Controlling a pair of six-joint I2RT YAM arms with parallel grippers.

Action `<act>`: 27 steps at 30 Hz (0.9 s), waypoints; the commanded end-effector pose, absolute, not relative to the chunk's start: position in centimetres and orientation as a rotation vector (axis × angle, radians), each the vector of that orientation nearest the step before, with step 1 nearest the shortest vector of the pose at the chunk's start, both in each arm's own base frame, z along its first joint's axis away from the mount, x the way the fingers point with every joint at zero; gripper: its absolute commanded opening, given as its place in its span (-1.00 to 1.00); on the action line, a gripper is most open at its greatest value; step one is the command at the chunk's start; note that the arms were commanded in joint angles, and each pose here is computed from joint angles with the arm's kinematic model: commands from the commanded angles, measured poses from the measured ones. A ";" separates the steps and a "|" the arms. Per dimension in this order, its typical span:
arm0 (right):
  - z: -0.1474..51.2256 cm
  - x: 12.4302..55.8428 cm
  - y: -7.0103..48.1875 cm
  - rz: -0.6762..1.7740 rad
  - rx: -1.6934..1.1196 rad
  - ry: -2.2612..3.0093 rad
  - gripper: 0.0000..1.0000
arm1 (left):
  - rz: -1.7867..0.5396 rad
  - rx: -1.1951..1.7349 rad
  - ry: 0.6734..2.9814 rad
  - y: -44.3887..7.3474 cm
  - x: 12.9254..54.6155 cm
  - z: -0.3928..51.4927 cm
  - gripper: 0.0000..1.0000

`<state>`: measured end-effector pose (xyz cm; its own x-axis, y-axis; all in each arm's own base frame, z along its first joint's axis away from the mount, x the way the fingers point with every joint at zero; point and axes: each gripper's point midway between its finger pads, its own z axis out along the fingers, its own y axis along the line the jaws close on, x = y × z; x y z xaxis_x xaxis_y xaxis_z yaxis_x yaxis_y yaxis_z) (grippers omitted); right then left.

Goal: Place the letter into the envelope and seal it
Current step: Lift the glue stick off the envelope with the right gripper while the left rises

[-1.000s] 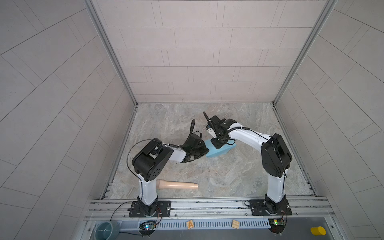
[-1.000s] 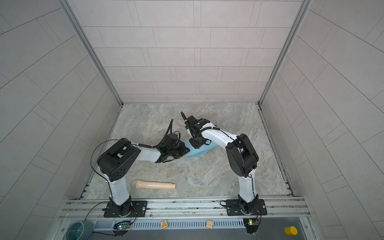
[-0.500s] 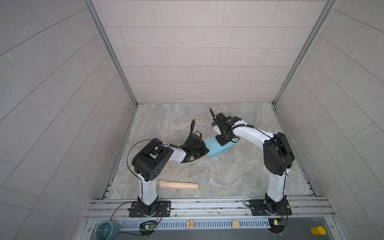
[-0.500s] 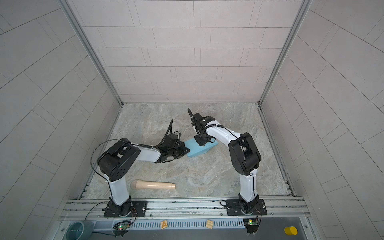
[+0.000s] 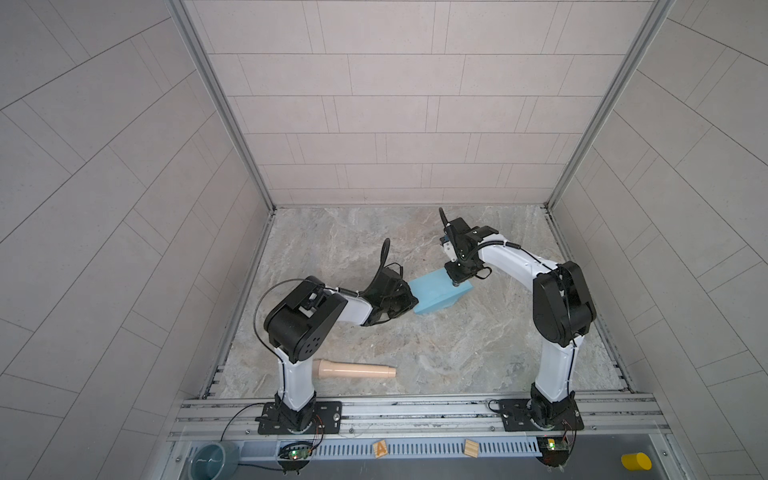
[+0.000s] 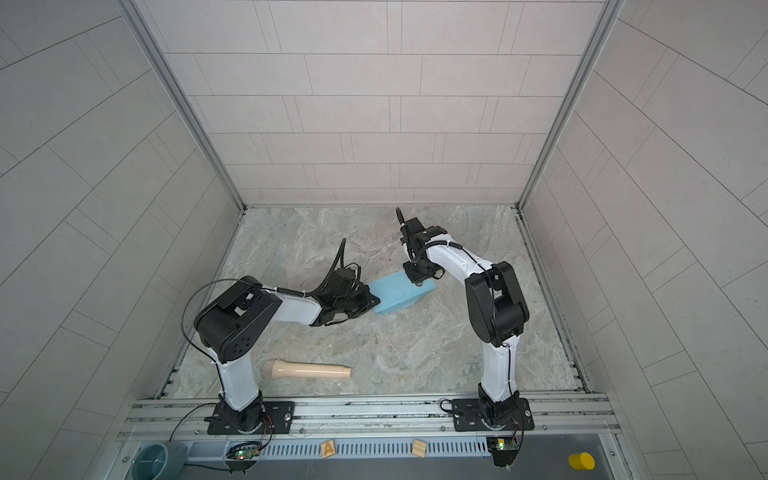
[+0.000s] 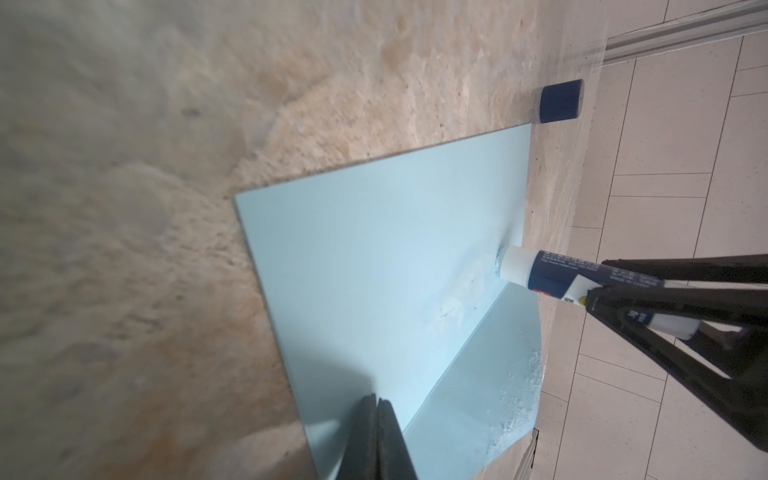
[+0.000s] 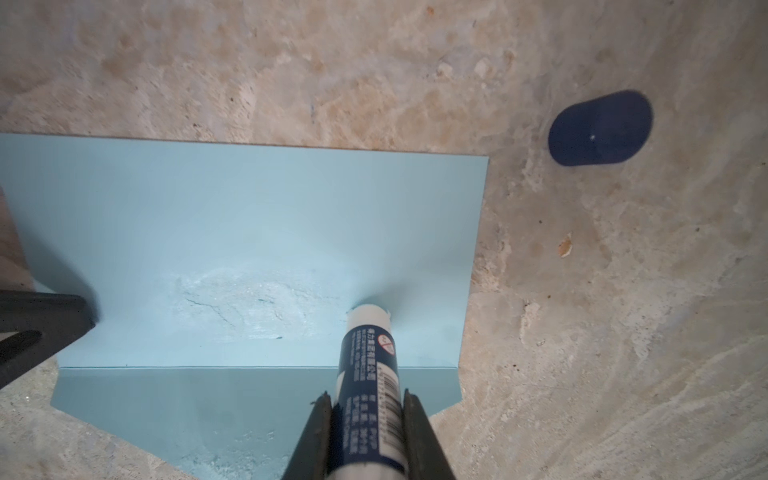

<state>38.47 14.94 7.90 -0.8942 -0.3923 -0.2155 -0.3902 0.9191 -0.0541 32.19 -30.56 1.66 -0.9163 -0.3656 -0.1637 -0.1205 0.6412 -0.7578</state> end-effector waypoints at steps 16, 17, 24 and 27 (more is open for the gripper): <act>23.5 39.6 17.2 0.582 -0.354 2.226 -1.00 | -1.105 -0.382 2.583 -30.0 31.6 1.6 -0.88; 24.0 39.4 17.2 0.594 -0.353 2.200 -1.00 | -1.111 -0.372 2.575 -30.1 31.7 2.1 -0.86; 27.4 37.9 17.9 0.679 -0.374 2.078 -1.00 | -1.130 -0.269 2.436 -30.3 32.9 8.6 -0.59; 29.1 37.4 18.1 0.723 -0.358 2.005 -1.00 | -1.140 -0.204 2.361 -30.0 33.0 12.5 -0.48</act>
<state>37.82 17.41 25.19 -0.6050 -0.0241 -0.7959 -0.4625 0.8242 0.3266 32.37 -29.91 8.32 -0.8914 -0.3565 -0.2800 -0.0141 0.6392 -0.7689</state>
